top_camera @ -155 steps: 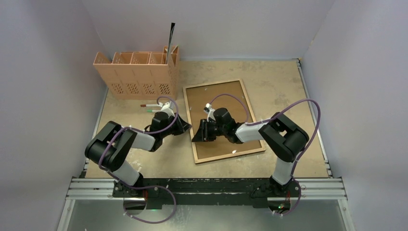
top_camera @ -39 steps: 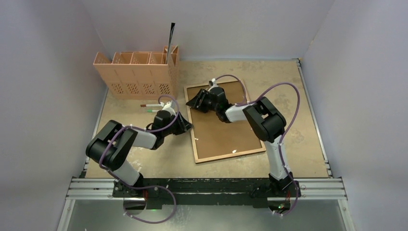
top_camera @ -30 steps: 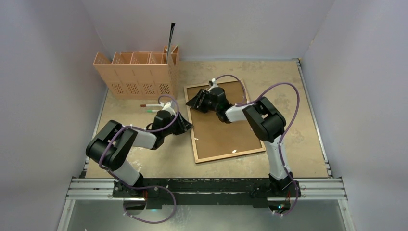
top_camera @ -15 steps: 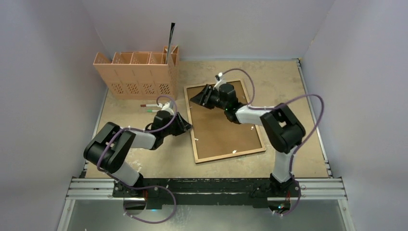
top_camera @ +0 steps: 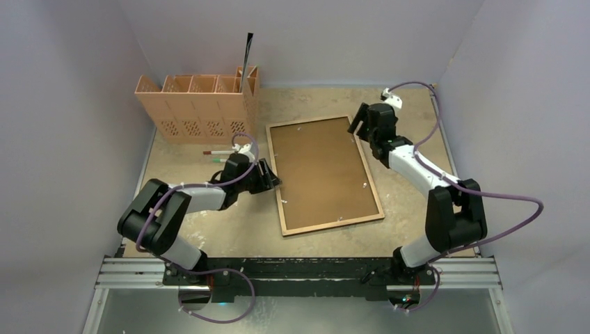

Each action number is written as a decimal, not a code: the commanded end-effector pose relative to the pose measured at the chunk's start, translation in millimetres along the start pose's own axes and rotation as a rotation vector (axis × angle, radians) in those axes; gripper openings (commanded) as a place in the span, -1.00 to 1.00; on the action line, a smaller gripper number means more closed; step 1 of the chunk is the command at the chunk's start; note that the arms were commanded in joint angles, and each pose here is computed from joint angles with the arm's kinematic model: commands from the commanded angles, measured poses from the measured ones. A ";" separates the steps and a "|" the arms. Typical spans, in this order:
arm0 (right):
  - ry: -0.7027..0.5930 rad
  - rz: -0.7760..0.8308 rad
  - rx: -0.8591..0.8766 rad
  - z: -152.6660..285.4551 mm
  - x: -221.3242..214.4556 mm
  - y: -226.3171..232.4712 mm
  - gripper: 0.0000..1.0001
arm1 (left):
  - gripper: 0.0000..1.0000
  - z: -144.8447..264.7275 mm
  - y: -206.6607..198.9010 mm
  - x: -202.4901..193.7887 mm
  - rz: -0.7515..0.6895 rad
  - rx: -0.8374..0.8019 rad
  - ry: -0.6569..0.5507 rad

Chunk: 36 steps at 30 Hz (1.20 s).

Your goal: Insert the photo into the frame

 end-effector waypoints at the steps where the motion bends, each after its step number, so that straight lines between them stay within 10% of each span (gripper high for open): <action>1: 0.154 0.090 -0.241 7.0 -36.4 -71.9 0.56 | 0.07 -11.7 2.8 -6.8 -0.040 0.022 0.084; 20: 0.504 -0.084 -0.058 23.0 -139.2 -85.6 0.49 | 0.19 -41.3 -0.7 16.4 -0.029 0.096 -0.002; 36: 0.517 -0.219 0.112 103.4 -156.4 -69.4 0.37 | 0.19 -97.3 -68.2 29.3 -0.119 -0.025 0.029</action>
Point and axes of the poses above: each gripper's point midway between its finger pads, its own z axis back along the fingers, its own y axis along the line the jaws close on, x = y × z, the point moved 1 cm from there along z, back along the fingers, and after that the axes turned 2 degrees about z, right-handed, at the moved point
